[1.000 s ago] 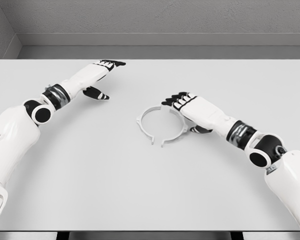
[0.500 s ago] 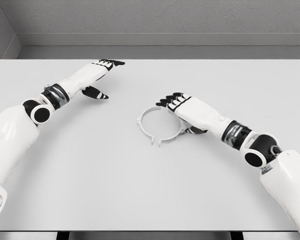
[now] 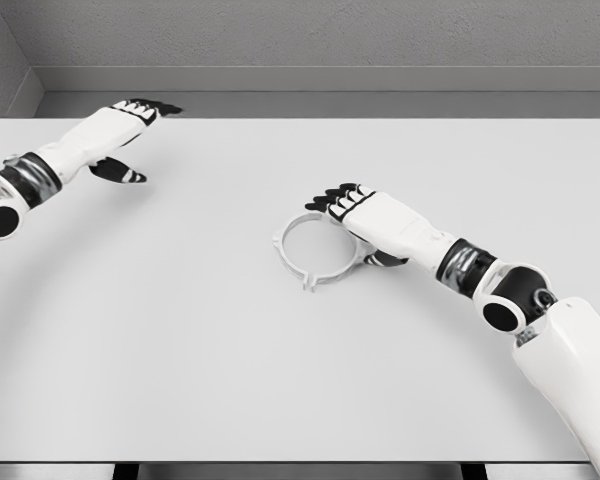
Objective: Assemble PVC drainage pipe clamps
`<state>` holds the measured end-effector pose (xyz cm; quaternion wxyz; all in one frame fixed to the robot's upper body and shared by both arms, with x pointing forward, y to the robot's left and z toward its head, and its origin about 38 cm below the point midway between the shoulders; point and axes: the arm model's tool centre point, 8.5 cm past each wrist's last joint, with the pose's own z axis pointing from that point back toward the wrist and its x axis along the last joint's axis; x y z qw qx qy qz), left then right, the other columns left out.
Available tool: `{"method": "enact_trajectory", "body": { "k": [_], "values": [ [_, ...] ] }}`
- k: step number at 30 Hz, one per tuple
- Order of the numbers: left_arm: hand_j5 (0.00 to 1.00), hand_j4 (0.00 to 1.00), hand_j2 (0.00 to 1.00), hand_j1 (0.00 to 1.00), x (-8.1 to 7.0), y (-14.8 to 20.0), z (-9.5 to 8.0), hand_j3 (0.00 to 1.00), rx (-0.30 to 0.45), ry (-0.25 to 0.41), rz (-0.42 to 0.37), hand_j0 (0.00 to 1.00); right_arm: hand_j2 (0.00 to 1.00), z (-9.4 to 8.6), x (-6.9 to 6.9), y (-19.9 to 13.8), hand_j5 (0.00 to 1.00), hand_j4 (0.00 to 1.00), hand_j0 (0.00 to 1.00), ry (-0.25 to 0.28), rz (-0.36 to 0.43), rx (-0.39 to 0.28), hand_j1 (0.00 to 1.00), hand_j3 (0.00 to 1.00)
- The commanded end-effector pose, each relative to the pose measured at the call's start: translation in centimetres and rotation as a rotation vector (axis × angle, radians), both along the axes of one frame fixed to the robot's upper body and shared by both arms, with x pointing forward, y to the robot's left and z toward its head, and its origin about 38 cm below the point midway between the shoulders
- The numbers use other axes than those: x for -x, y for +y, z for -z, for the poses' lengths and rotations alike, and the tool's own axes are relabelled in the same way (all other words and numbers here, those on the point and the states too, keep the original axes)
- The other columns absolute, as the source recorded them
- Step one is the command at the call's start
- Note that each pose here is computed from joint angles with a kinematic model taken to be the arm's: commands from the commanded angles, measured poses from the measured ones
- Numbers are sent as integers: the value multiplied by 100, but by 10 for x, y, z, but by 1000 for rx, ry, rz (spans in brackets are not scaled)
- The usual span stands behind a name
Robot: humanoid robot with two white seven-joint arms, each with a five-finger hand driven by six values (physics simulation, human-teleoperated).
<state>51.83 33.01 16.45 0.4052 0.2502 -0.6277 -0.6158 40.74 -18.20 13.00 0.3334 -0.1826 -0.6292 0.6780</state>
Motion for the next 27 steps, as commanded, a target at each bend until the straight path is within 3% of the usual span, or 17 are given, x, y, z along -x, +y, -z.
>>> {"method": "enact_trajectory", "body": {
  "k": [1, 15, 17, 20, 22, 25, 27],
  "values": [
    [100, 100, 100, 100, 1, 5, -3, 100, 1, -4, -7, 100, 100, 0, 0, 0, 100, 100, 100, 3, 1, -4, 100, 100],
    [100, 100, 100, 100, 1, 5, -2, 100, 4, -1, -9, 100, 100, -2, -1, 4, 100, 100, 100, -1, -4, -5, 100, 100],
    [100, 100, 100, 100, 1, 5, -2, 100, 5, -2, -9, 100, 100, -11, -6, -5, 100, 100, 100, -21, 12, -2, 100, 100],
    [100, 100, 100, 100, 1, 5, -2, 100, 5, -2, -9, 100, 100, -51, -7, -47, 100, 100, 100, -120, 77, 25, 100, 100],
    [100, 100, 100, 100, 1, 5, -2, 100, 5, -2, -9, 100, 100, -65, -5, -67, 100, 100, 100, -149, 101, 42, 100, 100],
    [100, 100, 100, 100, 1, 15, -6, 100, -3, -6, -24, 100, 100, -104, 11, -114, 100, 100, 100, -165, 120, -10, 100, 100],
    [100, 100, 100, 100, 6, 39, -11, 100, -35, -6, -59, 100, 100, -99, 15, -119, 100, 100, 100, -135, 117, -21, 100, 100]
  ]
}}
